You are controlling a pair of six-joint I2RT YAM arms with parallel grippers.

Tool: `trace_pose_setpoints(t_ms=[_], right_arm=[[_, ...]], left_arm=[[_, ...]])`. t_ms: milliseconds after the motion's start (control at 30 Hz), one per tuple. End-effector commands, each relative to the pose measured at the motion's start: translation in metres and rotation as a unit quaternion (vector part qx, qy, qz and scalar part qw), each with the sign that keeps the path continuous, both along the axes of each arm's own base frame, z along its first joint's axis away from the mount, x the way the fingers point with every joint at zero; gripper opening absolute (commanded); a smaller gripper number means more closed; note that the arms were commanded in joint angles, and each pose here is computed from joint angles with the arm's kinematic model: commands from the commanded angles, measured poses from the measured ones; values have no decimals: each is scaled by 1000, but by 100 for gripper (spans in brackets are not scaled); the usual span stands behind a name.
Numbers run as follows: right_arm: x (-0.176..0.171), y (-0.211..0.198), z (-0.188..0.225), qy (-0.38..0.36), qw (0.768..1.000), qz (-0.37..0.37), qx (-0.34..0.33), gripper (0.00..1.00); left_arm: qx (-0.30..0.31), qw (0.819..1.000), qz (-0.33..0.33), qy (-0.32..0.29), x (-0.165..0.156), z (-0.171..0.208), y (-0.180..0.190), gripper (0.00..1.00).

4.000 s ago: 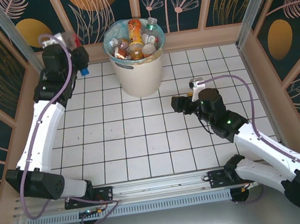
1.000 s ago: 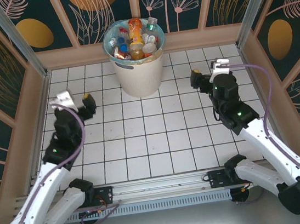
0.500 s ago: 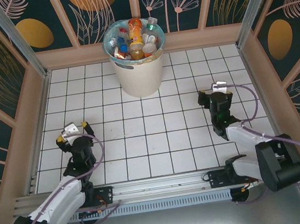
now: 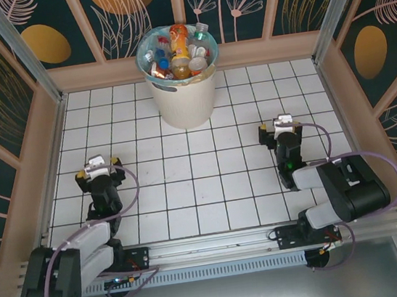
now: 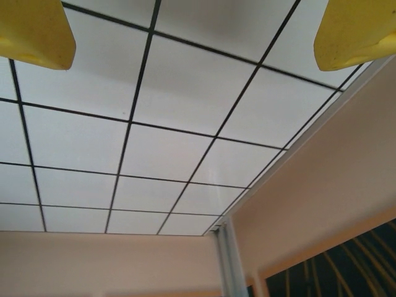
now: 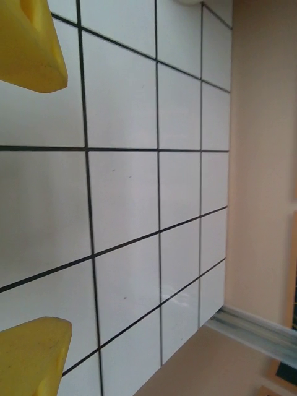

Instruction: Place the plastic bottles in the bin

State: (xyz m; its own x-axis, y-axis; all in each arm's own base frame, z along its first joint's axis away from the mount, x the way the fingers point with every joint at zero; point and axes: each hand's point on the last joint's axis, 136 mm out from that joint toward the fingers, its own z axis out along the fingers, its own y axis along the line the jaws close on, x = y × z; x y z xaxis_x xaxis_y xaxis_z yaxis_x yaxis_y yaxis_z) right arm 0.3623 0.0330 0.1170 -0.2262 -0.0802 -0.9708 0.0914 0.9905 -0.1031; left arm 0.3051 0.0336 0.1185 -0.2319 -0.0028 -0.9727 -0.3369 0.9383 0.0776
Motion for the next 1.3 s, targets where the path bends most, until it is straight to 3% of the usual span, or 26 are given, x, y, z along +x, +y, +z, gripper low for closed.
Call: trace_pose_setpoints(t_ms=[0,167,500,767,867,967,1267], right_arm=[[5,3,27,-63,998,19,-15,94],[-2,-12,32,-98,995,10,-3,94],[-13,-35,27,-122,986,55,95,92],[-3,-32,18,-90,986,85,110,93],[-1,-37,17,-89,987,73,115,95],[7,-56,12,-76,989,15,126,99],[8,-55,12,-76,990,7,121,99]], left_arm=[[-2,997,-51,-56,20,31,-13,98],[-5,993,-91,-71,28,35,-23,99],[-16,985,-134,-107,33,44,-29,99],[-39,977,-174,-117,50,37,-35,98],[-42,980,-170,-92,63,23,-34,98],[-56,989,-113,-75,73,17,-15,99],[-56,989,-110,-76,72,16,-14,99]])
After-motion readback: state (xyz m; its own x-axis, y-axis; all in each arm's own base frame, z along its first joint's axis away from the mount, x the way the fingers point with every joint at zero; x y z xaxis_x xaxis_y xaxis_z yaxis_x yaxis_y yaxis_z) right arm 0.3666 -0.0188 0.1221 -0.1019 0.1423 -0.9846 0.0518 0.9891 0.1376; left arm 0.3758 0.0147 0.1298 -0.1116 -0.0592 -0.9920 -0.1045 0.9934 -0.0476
